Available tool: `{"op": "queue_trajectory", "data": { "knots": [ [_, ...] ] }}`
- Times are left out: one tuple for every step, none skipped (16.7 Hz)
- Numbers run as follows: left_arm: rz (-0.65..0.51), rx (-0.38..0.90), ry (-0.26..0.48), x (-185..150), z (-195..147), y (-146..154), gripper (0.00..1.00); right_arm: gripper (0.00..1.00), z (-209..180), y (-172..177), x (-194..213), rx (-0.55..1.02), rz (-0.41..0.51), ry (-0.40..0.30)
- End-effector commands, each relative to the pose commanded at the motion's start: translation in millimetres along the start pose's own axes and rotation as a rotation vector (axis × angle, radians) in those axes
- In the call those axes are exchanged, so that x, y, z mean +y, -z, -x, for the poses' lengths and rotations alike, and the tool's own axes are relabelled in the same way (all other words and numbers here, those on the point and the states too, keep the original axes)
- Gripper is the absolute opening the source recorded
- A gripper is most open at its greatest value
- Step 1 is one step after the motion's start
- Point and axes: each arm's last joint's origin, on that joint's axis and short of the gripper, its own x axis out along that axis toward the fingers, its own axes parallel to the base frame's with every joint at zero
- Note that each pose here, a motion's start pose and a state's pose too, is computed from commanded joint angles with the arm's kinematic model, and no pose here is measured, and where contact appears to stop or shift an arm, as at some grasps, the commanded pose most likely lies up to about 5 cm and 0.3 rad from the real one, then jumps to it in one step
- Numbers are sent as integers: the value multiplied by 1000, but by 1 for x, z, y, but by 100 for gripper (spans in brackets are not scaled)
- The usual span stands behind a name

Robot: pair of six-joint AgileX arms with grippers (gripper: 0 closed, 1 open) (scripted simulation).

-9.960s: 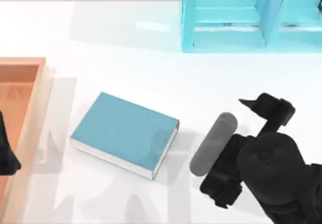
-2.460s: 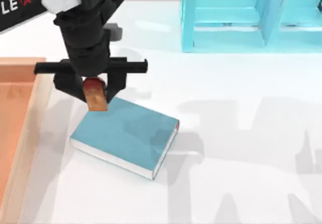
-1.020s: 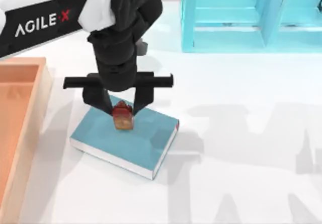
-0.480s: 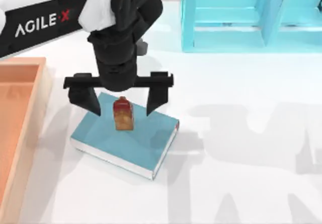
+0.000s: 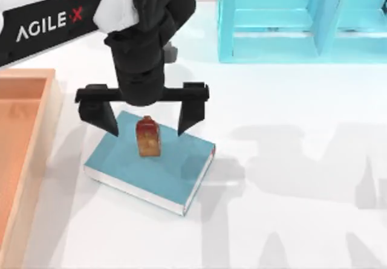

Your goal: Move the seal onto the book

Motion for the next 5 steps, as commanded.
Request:
{"op": "queue_trajectory", "data": {
  "knots": [
    [-1, 0, 0, 0, 6, 0, 100, 100, 0, 0, 0, 0, 0, 0],
    [-1, -1, 0, 0, 11, 0, 100, 100, 0, 0, 0, 0, 0, 0],
    [-1, -1, 0, 0, 17, 0, 100, 100, 0, 0, 0, 0, 0, 0],
    [-1, -1, 1, 0, 21, 0, 100, 100, 0, 0, 0, 0, 0, 0],
    [-1, -1, 1, 0, 22, 0, 100, 100, 0, 0, 0, 0, 0, 0]
  ]
}}
